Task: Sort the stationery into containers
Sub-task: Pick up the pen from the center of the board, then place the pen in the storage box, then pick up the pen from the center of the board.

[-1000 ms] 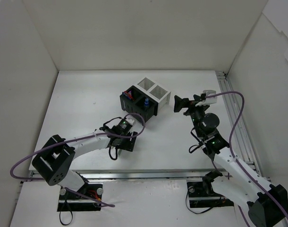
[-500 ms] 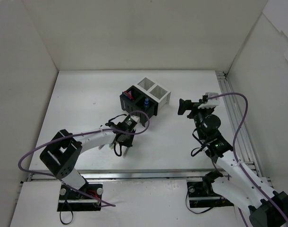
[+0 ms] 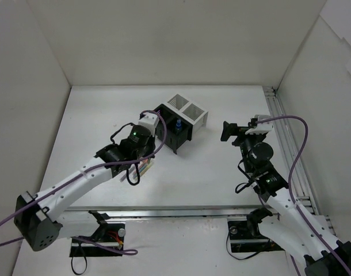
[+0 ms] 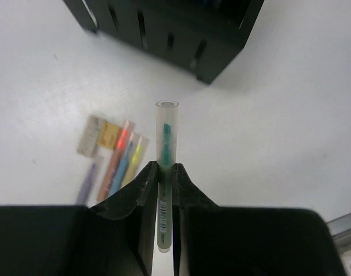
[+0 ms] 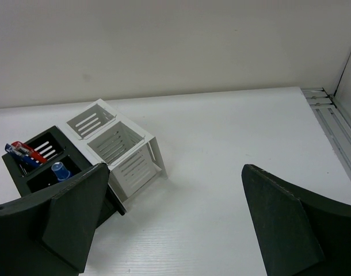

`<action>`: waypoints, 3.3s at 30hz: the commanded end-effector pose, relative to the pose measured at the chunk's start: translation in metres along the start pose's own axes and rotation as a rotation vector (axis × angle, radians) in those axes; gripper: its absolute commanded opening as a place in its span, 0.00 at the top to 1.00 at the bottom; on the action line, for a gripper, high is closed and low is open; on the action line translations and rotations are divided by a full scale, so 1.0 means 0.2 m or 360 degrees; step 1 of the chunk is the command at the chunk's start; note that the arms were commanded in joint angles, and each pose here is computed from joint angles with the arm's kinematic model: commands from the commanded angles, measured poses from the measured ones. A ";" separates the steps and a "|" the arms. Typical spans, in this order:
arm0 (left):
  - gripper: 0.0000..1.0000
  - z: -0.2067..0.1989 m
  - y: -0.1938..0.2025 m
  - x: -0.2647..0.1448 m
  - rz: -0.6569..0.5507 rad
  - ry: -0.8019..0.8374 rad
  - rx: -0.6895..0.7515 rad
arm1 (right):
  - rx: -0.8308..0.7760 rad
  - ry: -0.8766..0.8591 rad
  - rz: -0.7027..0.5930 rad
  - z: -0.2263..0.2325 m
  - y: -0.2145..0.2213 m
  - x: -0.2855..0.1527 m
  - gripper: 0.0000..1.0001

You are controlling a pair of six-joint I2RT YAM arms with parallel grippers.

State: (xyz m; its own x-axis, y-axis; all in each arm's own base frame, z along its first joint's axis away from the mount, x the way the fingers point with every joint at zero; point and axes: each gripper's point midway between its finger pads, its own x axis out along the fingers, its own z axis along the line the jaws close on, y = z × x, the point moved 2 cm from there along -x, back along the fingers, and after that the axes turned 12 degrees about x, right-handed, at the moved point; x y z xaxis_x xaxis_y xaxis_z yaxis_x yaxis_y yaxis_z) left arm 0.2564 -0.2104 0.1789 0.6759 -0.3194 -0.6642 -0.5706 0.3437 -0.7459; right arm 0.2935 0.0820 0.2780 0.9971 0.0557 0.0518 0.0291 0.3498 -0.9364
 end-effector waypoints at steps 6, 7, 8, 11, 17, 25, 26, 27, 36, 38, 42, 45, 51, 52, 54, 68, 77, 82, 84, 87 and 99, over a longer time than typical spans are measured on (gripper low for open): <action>1.00 0.28 -0.87 -0.20 -0.0887 -0.0257 0.0147 | 0.0004 0.0120 -0.0193 -0.06 -0.17 0.00 0.02; 1.00 0.30 -0.93 -0.19 -0.0915 -0.0219 0.0184 | -0.0001 0.0149 -0.0198 -0.08 -0.18 0.01 0.02; 1.00 0.30 -1.05 -0.22 -0.1022 -0.0199 0.0195 | -0.0007 0.0153 -0.0197 -0.08 -0.18 0.01 0.02; 1.00 0.32 -1.25 -0.09 -0.1174 -0.0186 0.0259 | -0.0024 0.0201 -0.0199 -0.12 -0.18 0.03 0.02; 1.00 0.32 -1.57 0.11 -0.1339 -0.0116 0.0308 | -0.0038 0.0324 -0.0197 -0.21 -0.16 0.05 0.02; 1.00 0.34 -1.70 0.54 -0.1443 -0.0010 0.0253 | -0.0056 0.0343 -0.0165 -0.25 -0.16 0.02 0.02; 1.00 0.34 -1.76 0.51 -0.1481 -0.0017 0.0256 | -0.0061 0.0368 -0.0166 -0.26 -0.16 0.01 0.02; 1.00 0.34 -1.72 0.63 -0.1422 -0.0005 0.0254 | -0.0068 0.0381 -0.0165 -0.27 -0.16 0.01 0.02; 1.00 0.29 -1.54 0.86 -0.1320 0.0088 0.0127 | -0.0100 0.0418 -0.0124 -0.31 -0.14 0.05 0.02; 1.00 0.27 -1.45 0.88 -0.1306 0.0126 0.0107 | -0.0104 0.0427 -0.0118 -0.32 -0.14 0.06 0.02; 0.89 0.25 -1.43 0.80 -0.1359 0.0176 0.0062 | -0.0094 0.0415 -0.0117 -0.32 -0.14 0.06 0.02; 0.74 0.23 -1.44 0.74 -0.1349 0.0221 0.0084 | -0.0079 0.0383 -0.0118 -0.30 -0.15 0.06 0.02; 0.43 0.19 -1.47 0.51 -0.1390 0.0306 0.0132 | -0.0042 0.0310 -0.0115 -0.27 -0.16 0.04 0.02; 0.39 0.19 -1.47 0.47 -0.1393 0.0311 0.0138 | -0.0040 0.0287 -0.0107 -0.25 -0.16 0.04 0.02; 0.23 0.21 -1.45 0.37 -0.1357 0.0324 0.0138 | -0.0031 0.0275 -0.0104 -0.25 -0.16 0.03 0.02; 0.00 0.52 -0.21 -0.06 -0.0314 -0.0246 -0.0221 | 0.0015 0.0111 -0.0019 -0.18 -0.12 -0.01 0.02; 0.00 0.56 0.48 -0.06 0.0189 -0.0484 -0.0630 | 0.0008 0.0051 0.0043 -0.15 -0.09 0.01 0.02; 0.00 0.57 0.61 0.04 0.0291 -0.0488 -0.0656 | 0.0003 0.0006 0.0093 -0.12 -0.08 0.03 0.02; 0.00 0.58 0.63 0.09 0.0327 -0.0493 -0.0622 | 0.0001 -0.0002 0.0106 -0.11 -0.07 0.04 0.02; 0.00 0.62 0.64 0.13 0.0342 -0.0522 -0.0567 | -0.0005 -0.0023 0.0127 -0.10 -0.06 0.03 0.02; 0.21 0.62 0.67 0.26 0.0529 -0.0413 -0.0503 | -0.0041 0.0016 0.0130 -0.13 -0.05 0.05 0.02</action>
State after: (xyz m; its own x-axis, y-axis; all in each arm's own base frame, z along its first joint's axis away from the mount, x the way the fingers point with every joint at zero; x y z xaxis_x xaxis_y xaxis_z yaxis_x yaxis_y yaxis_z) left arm 0.2543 -0.0655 0.0369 0.4569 0.0333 -0.8889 -0.8884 0.0668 -0.4542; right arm 0.2970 0.0569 0.2424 0.9876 0.0841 -0.1324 -0.1518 0.3009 -0.9415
